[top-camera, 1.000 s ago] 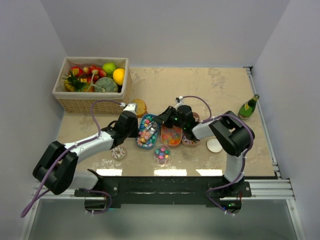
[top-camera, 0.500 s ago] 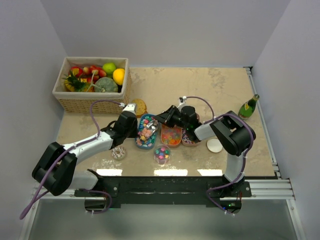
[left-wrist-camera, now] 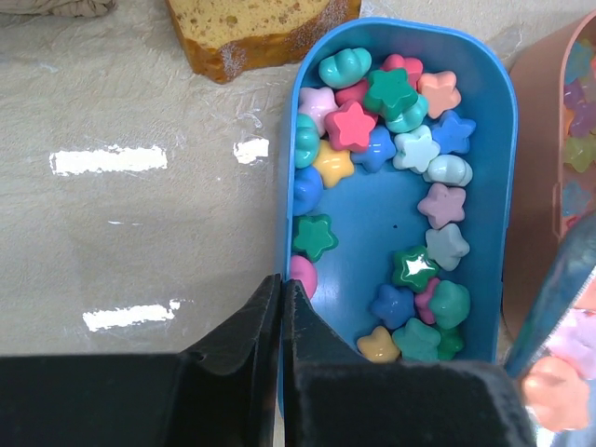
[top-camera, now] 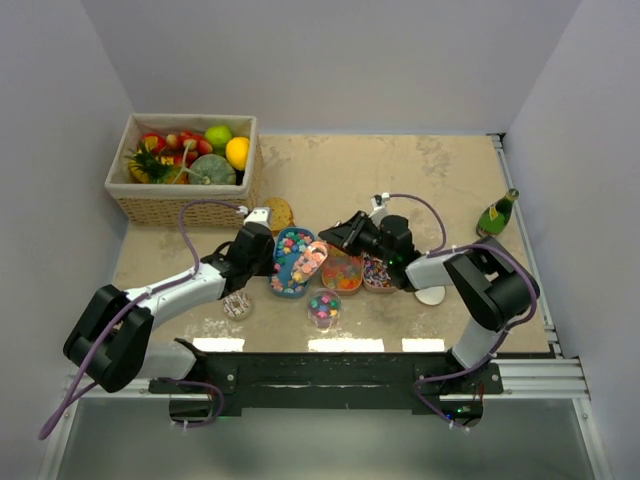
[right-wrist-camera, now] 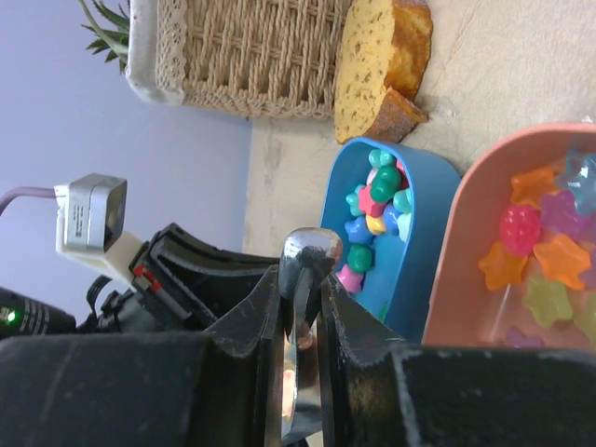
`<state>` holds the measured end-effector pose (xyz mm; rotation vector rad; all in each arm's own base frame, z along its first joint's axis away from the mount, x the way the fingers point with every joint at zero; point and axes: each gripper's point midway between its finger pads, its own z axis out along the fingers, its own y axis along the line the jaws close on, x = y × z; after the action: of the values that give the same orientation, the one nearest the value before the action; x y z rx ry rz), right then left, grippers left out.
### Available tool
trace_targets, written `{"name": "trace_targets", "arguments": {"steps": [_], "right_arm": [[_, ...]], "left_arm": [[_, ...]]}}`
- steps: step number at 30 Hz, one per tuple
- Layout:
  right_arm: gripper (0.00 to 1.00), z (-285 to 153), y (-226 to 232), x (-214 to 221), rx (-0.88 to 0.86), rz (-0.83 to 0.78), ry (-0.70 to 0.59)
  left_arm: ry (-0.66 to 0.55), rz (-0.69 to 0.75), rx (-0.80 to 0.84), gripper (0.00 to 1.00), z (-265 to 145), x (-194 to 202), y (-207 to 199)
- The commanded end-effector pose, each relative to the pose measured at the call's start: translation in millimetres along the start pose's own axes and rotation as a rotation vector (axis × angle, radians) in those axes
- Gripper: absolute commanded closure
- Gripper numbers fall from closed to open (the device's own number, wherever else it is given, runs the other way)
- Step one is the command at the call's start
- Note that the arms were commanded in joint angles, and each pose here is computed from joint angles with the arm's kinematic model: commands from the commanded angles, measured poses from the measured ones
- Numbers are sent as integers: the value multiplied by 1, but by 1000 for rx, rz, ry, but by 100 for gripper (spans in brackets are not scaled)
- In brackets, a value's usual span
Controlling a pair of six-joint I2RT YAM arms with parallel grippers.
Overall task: Pack the candies
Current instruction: Scoop the fake candies from the storage box, then place the fake candies in the packing bottle.
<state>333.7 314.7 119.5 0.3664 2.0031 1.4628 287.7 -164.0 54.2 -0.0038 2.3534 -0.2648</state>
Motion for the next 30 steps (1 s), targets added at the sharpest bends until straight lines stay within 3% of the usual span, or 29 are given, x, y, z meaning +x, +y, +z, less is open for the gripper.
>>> {"name": "trace_targets", "arguments": {"steps": [1,14,23,30], "right_arm": [[100,-18,26,-7,-82,-26,-16],[100,-64,15,-7,50,-143,-46],[100,-80,-6,-9,177,-236,-55],[100,-79,12,-17,180,-372,-35]], "left_arm": [[-88,-47,17,89,-5,-25,-6],[-109,-55,52,57,-12,-33,-13],[-117,-61,58,50,-16,-36,-13],[-126,-60,64,48,-17,-39,-16]]}}
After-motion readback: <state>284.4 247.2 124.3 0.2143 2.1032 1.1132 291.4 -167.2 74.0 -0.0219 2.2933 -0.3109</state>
